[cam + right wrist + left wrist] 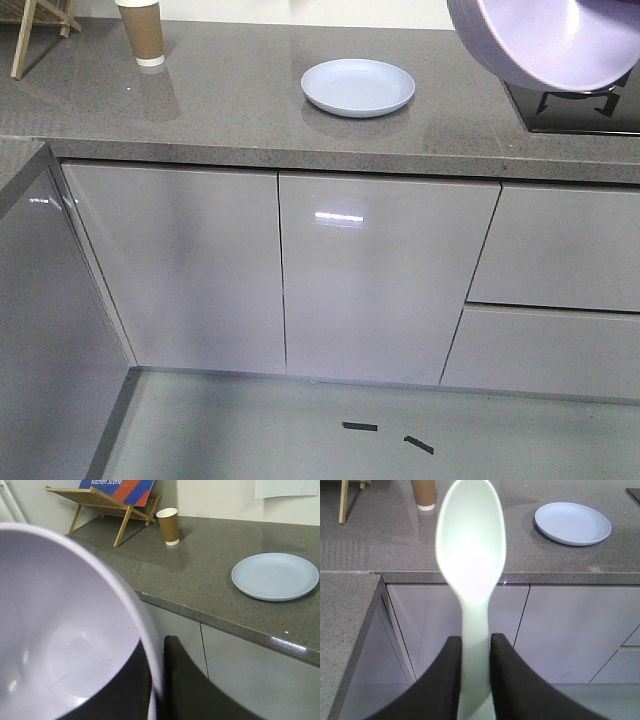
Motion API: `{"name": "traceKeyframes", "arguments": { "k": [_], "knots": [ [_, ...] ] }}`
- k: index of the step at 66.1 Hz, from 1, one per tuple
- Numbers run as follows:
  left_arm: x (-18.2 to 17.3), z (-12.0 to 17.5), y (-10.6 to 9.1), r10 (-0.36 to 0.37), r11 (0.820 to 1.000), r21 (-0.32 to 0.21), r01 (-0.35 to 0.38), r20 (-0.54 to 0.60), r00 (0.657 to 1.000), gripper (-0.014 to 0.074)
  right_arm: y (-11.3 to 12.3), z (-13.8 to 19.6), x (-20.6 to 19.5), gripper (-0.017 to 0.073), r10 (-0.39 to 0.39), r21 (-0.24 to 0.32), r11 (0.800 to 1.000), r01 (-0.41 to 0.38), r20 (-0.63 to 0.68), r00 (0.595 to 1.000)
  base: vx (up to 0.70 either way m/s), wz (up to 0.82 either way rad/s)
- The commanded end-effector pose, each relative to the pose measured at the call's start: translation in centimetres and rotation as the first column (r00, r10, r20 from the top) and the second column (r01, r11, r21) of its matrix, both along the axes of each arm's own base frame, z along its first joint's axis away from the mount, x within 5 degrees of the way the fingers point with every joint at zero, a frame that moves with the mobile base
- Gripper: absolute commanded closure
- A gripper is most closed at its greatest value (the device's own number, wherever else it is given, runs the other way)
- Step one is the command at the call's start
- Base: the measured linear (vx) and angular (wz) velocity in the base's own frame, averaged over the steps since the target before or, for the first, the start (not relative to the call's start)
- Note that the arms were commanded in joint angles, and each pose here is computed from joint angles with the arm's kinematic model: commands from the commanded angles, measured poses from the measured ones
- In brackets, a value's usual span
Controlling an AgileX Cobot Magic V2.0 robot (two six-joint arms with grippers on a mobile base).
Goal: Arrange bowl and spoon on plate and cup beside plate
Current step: 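Drive the base toward the light blue plate, holding spoon and bowl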
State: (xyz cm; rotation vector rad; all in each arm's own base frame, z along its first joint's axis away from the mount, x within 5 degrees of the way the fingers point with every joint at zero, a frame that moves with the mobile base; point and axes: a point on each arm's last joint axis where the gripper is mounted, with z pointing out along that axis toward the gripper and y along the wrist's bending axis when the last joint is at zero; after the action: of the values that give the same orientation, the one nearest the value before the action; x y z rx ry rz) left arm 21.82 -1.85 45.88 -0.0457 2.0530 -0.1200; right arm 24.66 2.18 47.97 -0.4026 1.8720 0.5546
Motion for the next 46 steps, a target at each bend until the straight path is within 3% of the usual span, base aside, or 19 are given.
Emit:
{"name": "traceKeyframes", "arguments": {
  "k": [1, 46],
  "knots": [
    [-0.56, 1.76, -0.02, -0.001, 1.0, -0.022, 0.003, 0.108, 0.994, 0.0599, 0.22, 1.97, -1.02, 0.0569, -0.012, 0.046, 0.999, 0.008, 0.091, 0.996, 0.0, 0.0],
    [-0.56, 1.76, -0.02, -0.001, 1.0, -0.022, 0.003, 0.108, 0.994, 0.0599, 0.21, 1.95, -0.98, 0.0569, -0.012, 0.046, 0.999, 0.008, 0.09, 0.996, 0.0, 0.0]
  ]
}}
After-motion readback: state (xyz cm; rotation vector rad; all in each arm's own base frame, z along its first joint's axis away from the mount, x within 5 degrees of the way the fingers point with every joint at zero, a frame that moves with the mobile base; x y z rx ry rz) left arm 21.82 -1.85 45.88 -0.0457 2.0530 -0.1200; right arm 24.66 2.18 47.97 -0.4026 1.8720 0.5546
